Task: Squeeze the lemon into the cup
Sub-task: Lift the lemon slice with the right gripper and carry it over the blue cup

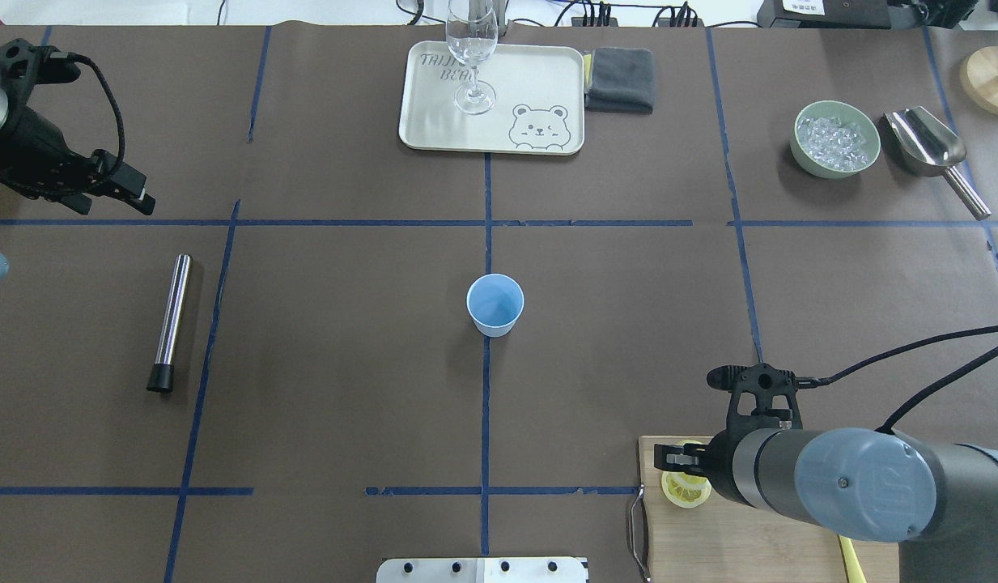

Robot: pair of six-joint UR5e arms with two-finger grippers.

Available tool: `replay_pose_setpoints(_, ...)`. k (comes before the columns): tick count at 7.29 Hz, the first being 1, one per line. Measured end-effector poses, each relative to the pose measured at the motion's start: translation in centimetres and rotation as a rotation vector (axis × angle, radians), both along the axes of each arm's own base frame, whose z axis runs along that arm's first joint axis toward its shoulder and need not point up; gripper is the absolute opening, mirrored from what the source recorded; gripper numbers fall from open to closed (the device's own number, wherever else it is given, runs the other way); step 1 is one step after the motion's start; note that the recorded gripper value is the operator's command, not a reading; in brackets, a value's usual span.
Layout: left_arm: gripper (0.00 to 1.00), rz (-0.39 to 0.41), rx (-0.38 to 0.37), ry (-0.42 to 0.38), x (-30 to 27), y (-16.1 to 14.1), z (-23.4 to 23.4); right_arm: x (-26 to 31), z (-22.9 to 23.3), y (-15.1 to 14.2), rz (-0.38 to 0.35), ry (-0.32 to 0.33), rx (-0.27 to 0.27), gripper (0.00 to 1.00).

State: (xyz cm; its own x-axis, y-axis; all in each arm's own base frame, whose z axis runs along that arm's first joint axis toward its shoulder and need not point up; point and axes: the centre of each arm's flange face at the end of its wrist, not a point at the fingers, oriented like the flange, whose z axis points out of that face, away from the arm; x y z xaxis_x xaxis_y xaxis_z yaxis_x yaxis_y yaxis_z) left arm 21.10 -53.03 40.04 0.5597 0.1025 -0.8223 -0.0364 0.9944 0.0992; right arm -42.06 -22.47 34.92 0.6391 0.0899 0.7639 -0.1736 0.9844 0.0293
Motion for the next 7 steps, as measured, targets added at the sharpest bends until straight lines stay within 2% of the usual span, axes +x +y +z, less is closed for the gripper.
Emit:
replay_pose_setpoints(3, 1.00, 0.000, -0.002, 0.000, 0.1, -0.1, 0.1, 1.6, -1.0, -3.7, 0.047, -0.015, -0.037, 0.60)
replay_pose_setpoints(7, 1.00, 0.000, -0.002, 0.001, 0.2, -0.3, 0.0, -1.9, -11.4, -10.7, 0.128, 0.035, -0.076, 0.61)
